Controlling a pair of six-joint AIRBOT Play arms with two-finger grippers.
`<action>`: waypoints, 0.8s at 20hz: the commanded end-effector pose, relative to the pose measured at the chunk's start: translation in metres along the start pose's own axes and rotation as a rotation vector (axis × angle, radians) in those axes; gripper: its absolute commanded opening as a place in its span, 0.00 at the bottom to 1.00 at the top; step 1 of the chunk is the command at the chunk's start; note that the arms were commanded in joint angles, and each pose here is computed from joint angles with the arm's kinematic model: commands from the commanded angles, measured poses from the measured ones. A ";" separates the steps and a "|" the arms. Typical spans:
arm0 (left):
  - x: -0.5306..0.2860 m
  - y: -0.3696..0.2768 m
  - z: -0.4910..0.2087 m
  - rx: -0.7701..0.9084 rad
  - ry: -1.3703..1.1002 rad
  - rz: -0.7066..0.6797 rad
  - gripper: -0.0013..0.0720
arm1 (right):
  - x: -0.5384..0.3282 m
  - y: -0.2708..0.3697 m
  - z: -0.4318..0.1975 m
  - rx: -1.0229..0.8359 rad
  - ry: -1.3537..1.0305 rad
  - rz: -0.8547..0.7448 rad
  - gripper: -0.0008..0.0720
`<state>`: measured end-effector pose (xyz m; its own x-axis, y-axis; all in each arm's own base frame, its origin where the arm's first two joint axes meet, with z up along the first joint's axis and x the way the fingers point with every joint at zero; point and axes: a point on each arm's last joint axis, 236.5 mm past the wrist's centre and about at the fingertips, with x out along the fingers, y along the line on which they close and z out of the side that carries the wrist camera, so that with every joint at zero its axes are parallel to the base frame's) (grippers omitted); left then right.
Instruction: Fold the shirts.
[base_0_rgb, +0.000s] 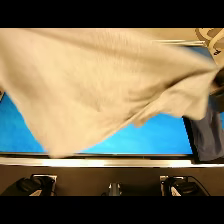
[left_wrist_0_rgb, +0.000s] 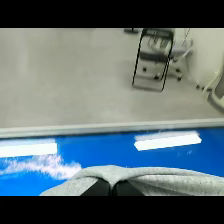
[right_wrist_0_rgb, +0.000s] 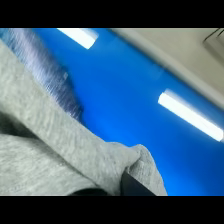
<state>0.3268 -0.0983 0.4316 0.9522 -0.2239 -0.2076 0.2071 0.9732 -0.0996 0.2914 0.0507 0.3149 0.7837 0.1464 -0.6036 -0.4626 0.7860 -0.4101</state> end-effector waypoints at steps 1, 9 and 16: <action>0.072 0.006 -0.108 0.067 0.304 0.058 0.05 | 0.064 0.074 -0.095 0.079 0.423 0.318 0.04; 0.214 0.034 -0.334 0.066 0.720 0.144 0.05 | 0.271 0.129 -0.190 0.256 0.433 0.275 0.04; 0.222 0.034 -0.412 -0.244 1.006 0.139 1.00 | 0.308 0.149 -0.198 0.481 0.471 0.298 0.69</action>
<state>0.4639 -0.1319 0.0038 0.4285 -0.1121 -0.8966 0.0041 0.9925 -0.1221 0.3745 0.0895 -0.0605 0.3374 0.1886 -0.9223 -0.3532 0.9335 0.0617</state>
